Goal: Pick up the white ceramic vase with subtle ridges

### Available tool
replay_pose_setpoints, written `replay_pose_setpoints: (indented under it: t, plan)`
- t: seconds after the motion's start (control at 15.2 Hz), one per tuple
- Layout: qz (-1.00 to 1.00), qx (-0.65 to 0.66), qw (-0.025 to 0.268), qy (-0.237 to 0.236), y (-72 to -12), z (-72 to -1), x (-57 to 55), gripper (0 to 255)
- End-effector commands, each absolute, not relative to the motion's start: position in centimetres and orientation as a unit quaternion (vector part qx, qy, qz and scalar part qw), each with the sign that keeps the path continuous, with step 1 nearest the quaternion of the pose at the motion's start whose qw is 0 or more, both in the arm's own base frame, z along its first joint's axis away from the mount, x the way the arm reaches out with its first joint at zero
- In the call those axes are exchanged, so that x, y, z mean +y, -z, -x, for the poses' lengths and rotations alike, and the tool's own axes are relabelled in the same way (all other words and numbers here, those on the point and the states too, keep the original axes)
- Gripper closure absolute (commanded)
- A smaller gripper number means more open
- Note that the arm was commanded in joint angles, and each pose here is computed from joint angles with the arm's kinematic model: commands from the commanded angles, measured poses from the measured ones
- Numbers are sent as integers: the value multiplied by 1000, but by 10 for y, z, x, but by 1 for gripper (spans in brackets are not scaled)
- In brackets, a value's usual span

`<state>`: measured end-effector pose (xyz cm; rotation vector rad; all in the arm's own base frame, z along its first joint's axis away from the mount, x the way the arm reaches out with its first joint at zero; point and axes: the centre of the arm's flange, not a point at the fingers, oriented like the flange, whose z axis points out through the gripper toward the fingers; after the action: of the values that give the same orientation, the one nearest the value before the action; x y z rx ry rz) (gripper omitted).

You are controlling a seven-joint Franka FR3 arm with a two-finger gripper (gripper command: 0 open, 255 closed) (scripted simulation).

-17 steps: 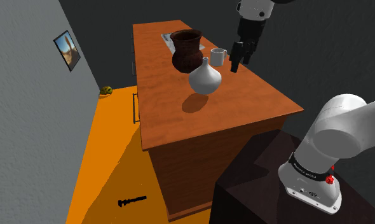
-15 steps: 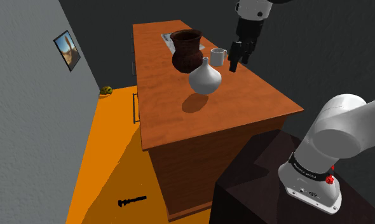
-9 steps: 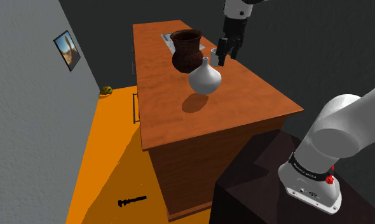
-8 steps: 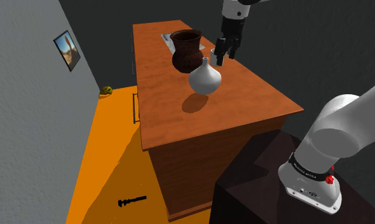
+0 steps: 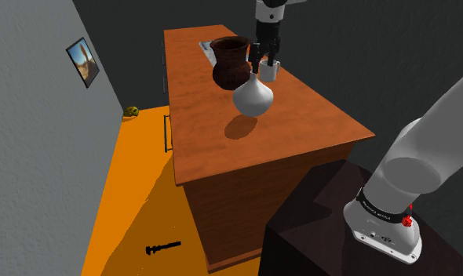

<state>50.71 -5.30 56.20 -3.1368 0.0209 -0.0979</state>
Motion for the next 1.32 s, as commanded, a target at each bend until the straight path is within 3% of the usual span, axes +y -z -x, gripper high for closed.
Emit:
replay_pose_setpoints:
  t: [0.0,0.2,0.79,0.86,1.25]
  plan:
    - [1000,9,0,30,-557,-534,-64,0]
    - [1000,12,-2,28,-553,-562,-77,0]
    - [1000,12,-2,28,-513,-562,-77,0]
    - [1000,12,-2,28,-513,-562,-77,255]
    - [1000,12,-2,28,-513,-562,-77,255]
